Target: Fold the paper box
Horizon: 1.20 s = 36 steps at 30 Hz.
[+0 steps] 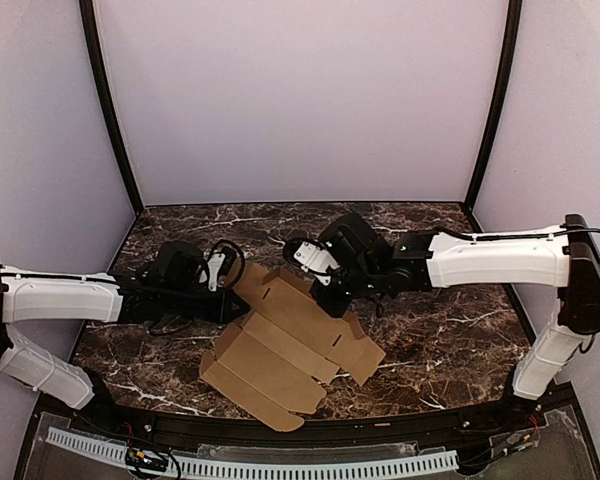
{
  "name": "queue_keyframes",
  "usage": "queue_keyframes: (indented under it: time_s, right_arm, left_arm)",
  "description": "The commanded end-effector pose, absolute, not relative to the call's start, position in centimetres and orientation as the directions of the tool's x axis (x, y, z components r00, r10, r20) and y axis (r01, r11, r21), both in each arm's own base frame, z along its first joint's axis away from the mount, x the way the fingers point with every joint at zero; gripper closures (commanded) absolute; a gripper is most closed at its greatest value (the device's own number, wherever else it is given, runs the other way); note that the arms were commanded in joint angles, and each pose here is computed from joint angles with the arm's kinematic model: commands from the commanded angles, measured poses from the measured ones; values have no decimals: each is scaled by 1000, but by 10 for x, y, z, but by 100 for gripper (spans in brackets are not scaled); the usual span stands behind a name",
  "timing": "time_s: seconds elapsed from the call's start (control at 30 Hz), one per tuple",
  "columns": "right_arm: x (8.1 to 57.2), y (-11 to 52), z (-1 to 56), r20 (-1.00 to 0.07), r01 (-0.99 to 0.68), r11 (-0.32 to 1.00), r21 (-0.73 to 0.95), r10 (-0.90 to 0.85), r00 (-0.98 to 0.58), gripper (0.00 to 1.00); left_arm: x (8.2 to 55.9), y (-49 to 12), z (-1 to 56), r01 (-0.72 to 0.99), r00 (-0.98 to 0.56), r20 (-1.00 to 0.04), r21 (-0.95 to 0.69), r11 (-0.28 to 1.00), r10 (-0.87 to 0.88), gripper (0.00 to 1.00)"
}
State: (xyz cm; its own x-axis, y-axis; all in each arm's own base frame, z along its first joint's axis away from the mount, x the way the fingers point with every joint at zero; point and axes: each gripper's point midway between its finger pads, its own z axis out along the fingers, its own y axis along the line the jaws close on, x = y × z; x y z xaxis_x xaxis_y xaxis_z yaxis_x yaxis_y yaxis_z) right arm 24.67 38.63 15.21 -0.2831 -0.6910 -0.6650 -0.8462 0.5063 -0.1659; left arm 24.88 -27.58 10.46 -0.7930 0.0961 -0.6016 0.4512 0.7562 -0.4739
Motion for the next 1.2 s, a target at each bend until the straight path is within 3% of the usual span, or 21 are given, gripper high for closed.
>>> queue_keyframes:
  time_s: [0.0, 0.2, 0.53, 0.83, 1.17]
  right_arm:
    - [254, 385, 144, -644, -821, 502, -272, -729, -233, 100]
    - [258, 378, 143, -621, -800, 496, -338, -756, -206, 100]
    - [261, 379, 143, -619, -794, 499, -349, -758, -205, 100]
    - [258, 380, 139, -617, -797, 498, -341, -758, -210, 100]
    - [252, 385, 146, -632, -803, 488, -343, -752, -188, 100]
  left_arm:
    - [236, -258, 107, 461, -785, -604, -418, 783, 139, 91]
    - [228, -240, 117, 452, -772, -619, -378, 808, 142, 89]
    - [189, -253, 124, 428, -853, -515, -591, 683, 89, 89]
    - [188, -265, 100, 400, -881, -467, -648, 648, 77, 89]
    - [203, -242, 63, 348, -878, -471, -511, 786, 83, 90]
